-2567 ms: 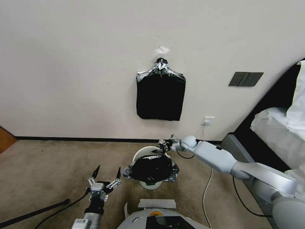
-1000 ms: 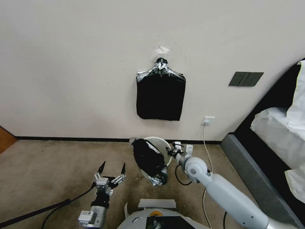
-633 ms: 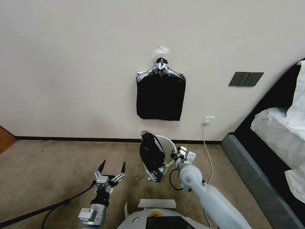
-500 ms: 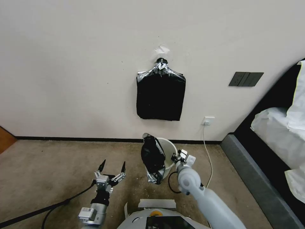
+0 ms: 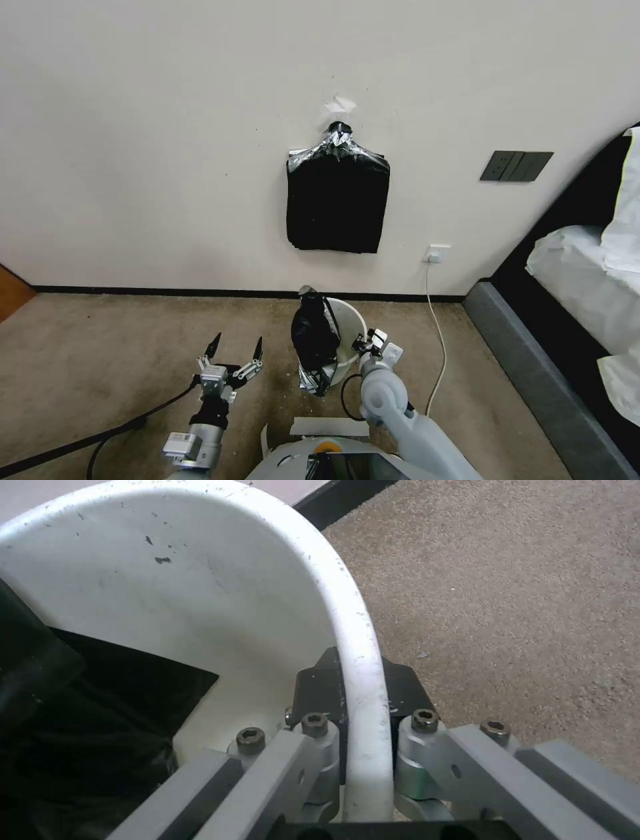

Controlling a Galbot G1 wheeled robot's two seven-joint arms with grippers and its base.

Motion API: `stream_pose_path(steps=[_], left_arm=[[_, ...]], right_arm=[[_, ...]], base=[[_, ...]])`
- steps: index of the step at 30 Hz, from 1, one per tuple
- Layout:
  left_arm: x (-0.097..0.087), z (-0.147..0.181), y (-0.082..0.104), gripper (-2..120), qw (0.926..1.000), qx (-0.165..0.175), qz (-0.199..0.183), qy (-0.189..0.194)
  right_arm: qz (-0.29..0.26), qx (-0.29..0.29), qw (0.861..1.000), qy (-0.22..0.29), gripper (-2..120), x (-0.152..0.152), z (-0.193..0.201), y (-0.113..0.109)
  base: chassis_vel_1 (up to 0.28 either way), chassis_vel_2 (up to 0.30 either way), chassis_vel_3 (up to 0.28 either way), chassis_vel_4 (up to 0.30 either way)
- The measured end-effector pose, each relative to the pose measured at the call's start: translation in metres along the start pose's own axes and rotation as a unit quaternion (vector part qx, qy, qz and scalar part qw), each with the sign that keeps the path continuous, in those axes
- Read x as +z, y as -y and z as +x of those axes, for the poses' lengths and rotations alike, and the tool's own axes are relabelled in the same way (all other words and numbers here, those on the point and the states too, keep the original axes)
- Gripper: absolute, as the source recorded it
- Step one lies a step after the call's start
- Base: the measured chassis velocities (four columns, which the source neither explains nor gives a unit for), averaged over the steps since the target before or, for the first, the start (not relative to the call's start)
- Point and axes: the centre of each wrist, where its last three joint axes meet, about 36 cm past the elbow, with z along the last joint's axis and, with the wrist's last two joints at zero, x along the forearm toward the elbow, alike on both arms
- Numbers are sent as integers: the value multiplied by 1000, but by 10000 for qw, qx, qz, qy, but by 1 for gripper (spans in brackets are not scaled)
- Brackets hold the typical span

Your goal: Place a trash bag onto the trash bin.

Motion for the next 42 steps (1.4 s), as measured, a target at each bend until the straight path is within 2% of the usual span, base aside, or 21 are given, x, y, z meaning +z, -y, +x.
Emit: stream_pose_path(steps=[2, 5, 6, 9, 11, 13, 15, 17, 19, 21, 25, 27, 28, 30, 31, 33, 34, 36, 37, 39, 42], left_arm=[[0, 0, 0, 100, 10000, -1, 3, 2], [0, 1, 1, 100, 10000, -2, 20, -2], [0, 1, 1, 100, 10000, -2, 20, -2], [0, 1, 2, 100, 10000, 2, 30, -4], [0, 1, 2, 100, 10000, 4, 33, -4], [0, 1, 3, 100, 10000, 14, 44, -2], [0, 1, 3, 100, 10000, 17, 47, 0], [-1, 1, 4, 100, 10000, 20, 59, 8], [-1, 1, 5, 100, 10000, 22, 61, 10], [-1, 1, 5, 100, 10000, 28, 68, 6], [-1, 0, 5, 100, 10000, 34, 69, 8], [-1, -1, 6, 100, 10000, 39, 71, 12], [-1, -1, 6, 100, 10000, 39, 71, 12], [-3, -2, 6, 100, 10000, 34, 77, 6], [-3, -2, 6, 100, 10000, 34, 77, 6], [-3, -2, 6, 100, 10000, 32, 76, -11], [-3, -2, 6, 100, 10000, 32, 76, -11], [-4, -2, 6, 100, 10000, 34, 69, -10], [-4, -2, 6, 100, 10000, 34, 69, -10], [-6, -2, 4, 100, 10000, 38, 39, -1], [-6, -3, 3, 100, 10000, 34, 3, -7]], right_arm=[[2, -21, 10000, 1, 4, 0, 1, 0], [25, -113, 9999, 5, 19, -1, 4, 0], [25, -113, 9999, 5, 19, -1, 4, 0], [57, -215, 9997, 66, 32, -5, 10, 1], [67, -240, 9997, 86, 36, -6, 12, 1], [76, -305, 9994, 154, 47, -11, 17, 3], [95, -333, 9992, 197, 51, -13, 20, 4], [207, -423, 9979, 448, 61, -16, 26, 8], [272, -500, 9968, 559, 64, -17, 30, 10], [507, -862, 9914, 845, 78, -25, 43, 16], [758, -1149, 9849, 1046, 86, -30, 51, 20], [1262, -1691, 9691, 1275, 97, -39, 59, 27], [1262, -1691, 9691, 1275, 97, -39, 59, 27], [1879, -2200, 9481, 1319, 100, -46, 66, 33], [1879, -2200, 9481, 1319, 100, -46, 66, 33], [2623, -2758, 9172, 1183, 100, -56, 74, 33], [2623, -2758, 9172, 1183, 100, -56, 74, 33], [3114, -3084, 8924, 1072, 100, -68, 73, 31], [3114, -3084, 8924, 1072, 100, -68, 73, 31], [3421, -3275, 8756, 951, 100, -90, 68, 19], [3489, -3365, 8722, 660, 100, -102, 67, 4]], base=[[0, 0, 0, 0], [0, 0, 0, 0], [0, 0, 0, 0], [0, 0, 0, 0], [0, 0, 0, 0], [0, 0, 0, 0], [0, 0, 0, 0], [0, 0, 0, 0], [0, 0, 0, 0], [0, 0, 0, 0], [0, 0, 0, 0], [0, 0, 0, 0], [0, 0, 0, 0], [0, 0, 0, 0], [0, 0, 0, 0], [0, 0, 0, 0], [0, 0, 0, 0], [0, 0, 0, 0], [0, 0, 0, 0], [0, 0, 0, 0], [0, 0, 0, 0]])
